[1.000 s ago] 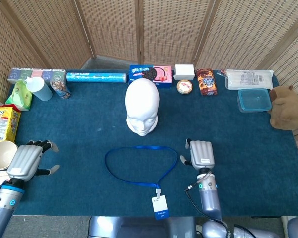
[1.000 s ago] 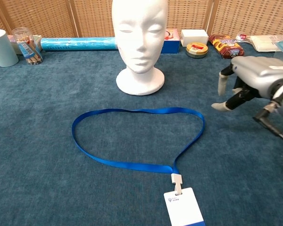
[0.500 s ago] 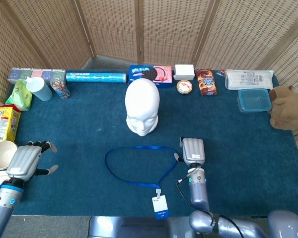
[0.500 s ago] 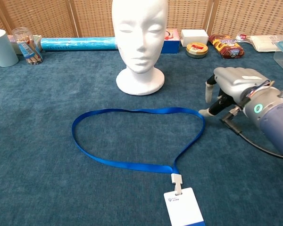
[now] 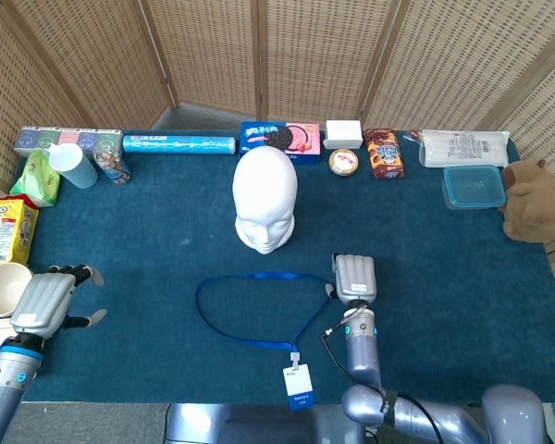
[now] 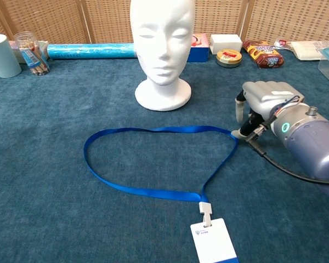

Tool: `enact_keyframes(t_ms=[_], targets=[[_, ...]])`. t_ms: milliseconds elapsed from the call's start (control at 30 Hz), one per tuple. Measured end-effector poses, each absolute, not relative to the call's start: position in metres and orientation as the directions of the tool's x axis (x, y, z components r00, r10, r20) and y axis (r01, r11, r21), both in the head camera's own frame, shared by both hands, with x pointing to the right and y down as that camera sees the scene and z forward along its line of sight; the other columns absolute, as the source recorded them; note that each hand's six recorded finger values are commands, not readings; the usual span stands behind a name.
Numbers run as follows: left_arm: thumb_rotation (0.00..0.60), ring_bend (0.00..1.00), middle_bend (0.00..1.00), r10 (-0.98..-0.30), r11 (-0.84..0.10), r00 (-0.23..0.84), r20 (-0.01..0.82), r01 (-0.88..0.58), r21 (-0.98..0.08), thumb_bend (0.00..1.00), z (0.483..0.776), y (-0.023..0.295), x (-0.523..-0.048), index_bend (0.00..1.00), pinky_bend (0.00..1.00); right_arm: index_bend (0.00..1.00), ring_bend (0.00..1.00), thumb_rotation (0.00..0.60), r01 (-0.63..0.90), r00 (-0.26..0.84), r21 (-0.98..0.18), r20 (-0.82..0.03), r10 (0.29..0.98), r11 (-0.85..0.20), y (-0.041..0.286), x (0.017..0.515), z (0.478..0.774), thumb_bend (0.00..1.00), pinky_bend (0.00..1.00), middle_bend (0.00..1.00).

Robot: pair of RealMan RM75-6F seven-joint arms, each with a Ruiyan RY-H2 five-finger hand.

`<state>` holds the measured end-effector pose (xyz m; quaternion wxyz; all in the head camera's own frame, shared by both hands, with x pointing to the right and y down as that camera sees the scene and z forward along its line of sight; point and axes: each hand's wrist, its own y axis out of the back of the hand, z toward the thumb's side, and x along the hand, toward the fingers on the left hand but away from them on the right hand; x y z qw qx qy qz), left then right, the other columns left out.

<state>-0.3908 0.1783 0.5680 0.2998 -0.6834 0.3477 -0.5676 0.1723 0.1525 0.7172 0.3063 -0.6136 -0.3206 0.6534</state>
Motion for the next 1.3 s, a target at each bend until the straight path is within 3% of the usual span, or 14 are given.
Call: enact_keyframes(t_ms=[833, 1033, 1300], targets=[[0.567, 0.42, 0.43, -0.815, -0.58, 0.1, 0.571, -0.147, -0.802, 0.19, 0.569, 0.182, -0.396, 0.44, 0.34, 0.5, 1.0, 0.516, -0.026, -0.05, -0.778, -0.626, 0.778, -0.627, 0.154, 0.164, 0.721, 0.31, 1.0, 0.98], [0.57, 0.42, 0.43, -0.815, -0.58, 0.097, 0.572, -0.151, -0.801, 0.19, 0.57, 0.183, -0.397, 0.44, 0.34, 0.5, 1.0, 0.596, -0.039, -0.053, -0.768, -0.637, 0.769, -0.639, 0.153, 0.163, 0.724, 0.36, 1.0, 0.98], [0.564, 0.42, 0.43, -0.817, -0.576, 0.097, 0.568, -0.153, -0.803, 0.19, 0.569, 0.182, -0.398, 0.44, 0.33, 0.51, 1.0, 0.6, -0.049, -0.068, -0.754, -0.652, 0.755, -0.655, 0.154, 0.162, 0.725, 0.4, 1.0, 0.98]])
